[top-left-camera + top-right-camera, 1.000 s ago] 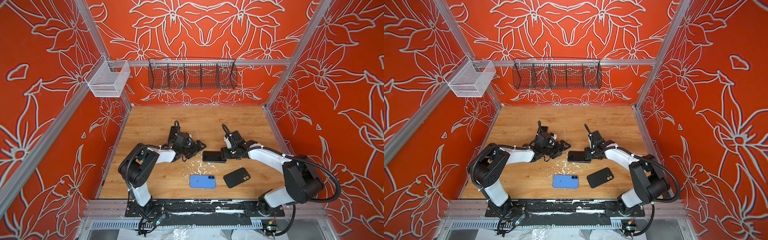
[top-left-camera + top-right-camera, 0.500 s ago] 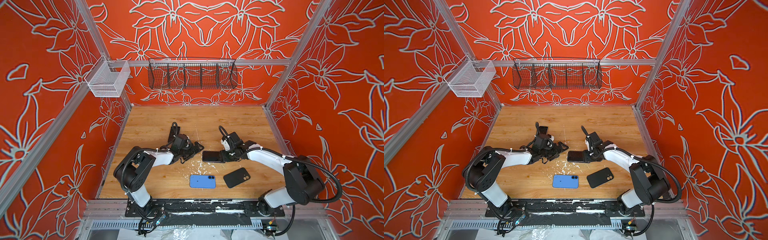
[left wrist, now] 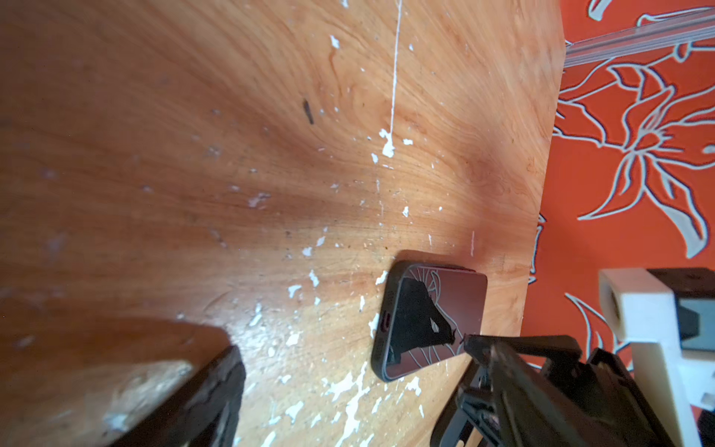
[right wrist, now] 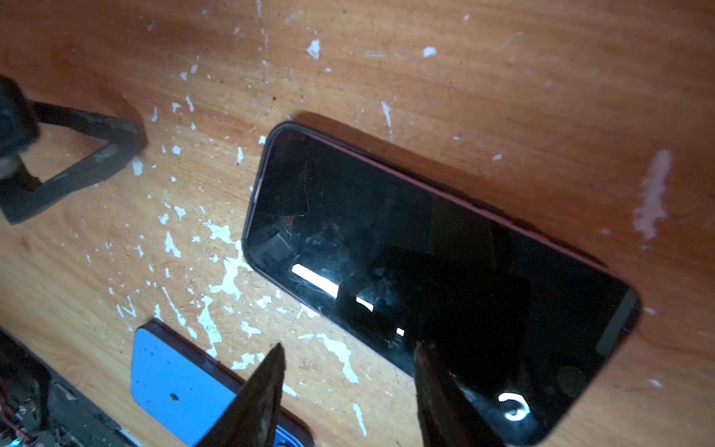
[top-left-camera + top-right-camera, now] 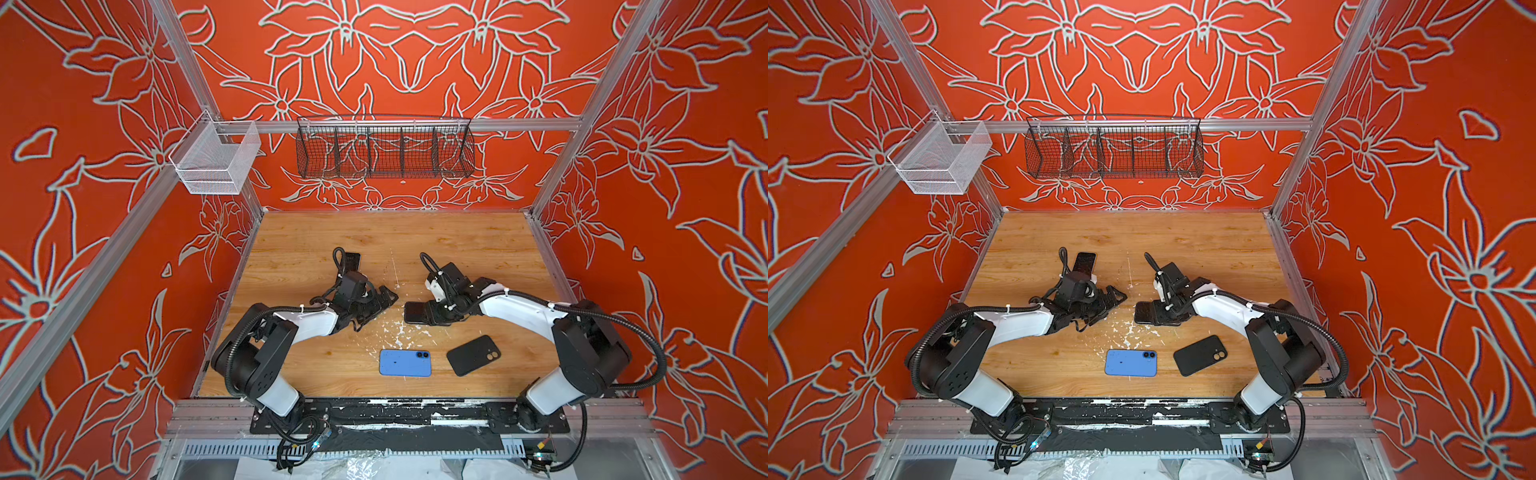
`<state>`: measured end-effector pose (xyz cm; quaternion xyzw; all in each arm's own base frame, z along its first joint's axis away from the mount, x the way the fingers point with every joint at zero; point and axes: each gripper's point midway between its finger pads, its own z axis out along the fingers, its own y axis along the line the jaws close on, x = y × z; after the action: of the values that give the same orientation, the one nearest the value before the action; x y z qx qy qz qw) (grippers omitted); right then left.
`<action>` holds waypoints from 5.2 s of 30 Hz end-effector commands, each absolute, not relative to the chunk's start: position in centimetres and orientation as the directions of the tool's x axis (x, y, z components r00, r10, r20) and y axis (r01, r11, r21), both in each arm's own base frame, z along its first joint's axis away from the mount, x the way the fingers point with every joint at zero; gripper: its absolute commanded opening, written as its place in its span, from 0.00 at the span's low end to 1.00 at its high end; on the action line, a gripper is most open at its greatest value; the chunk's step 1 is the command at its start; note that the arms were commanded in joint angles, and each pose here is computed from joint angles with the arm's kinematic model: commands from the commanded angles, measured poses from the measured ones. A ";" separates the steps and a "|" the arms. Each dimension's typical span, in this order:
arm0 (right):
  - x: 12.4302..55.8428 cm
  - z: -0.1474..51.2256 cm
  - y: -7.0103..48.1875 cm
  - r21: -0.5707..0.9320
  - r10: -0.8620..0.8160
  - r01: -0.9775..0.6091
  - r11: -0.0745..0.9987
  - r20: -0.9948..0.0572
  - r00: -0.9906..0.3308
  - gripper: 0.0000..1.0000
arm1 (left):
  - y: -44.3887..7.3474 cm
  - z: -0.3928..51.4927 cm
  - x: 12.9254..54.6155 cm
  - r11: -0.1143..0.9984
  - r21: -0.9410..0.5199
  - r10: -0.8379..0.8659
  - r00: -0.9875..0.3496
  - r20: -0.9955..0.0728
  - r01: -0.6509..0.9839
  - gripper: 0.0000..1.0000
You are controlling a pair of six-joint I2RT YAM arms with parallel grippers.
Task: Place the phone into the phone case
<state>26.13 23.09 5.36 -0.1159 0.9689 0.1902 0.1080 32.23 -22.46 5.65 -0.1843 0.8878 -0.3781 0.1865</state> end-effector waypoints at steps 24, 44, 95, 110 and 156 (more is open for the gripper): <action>27.6 8.3 22.7 0.382 -0.040 -0.165 0.909 -0.315 -0.948 0.54 | -24.0 8.1 32.4 0.647 -0.759 -0.353 -0.908 -0.224 -0.064 0.97; 25.7 5.0 15.4 0.414 0.182 0.078 0.907 -0.217 -0.959 0.57 | -30.2 5.9 31.4 0.638 -0.769 -0.160 -0.982 -0.099 -0.026 0.97; 23.8 -4.6 17.0 0.449 0.181 0.159 0.879 -0.007 -0.983 0.54 | -31.7 13.0 33.8 0.432 -0.891 -0.317 -0.902 -0.294 0.139 0.83; 26.9 -1.1 16.8 0.450 0.156 0.099 0.887 -0.091 -0.984 0.56 | -30.2 11.7 33.8 0.525 -0.846 -0.338 -0.889 -0.307 0.093 0.84; 30.0 7.8 24.5 0.843 0.063 -0.207 0.496 -0.273 -0.960 0.54 | -29.9 7.0 34.0 0.566 -0.824 -0.344 -0.905 -0.250 0.013 0.85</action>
<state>32.29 21.26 4.32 0.0143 0.8970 0.4112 0.1615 34.66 -27.38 5.80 -0.1329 0.8805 -0.4050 0.2076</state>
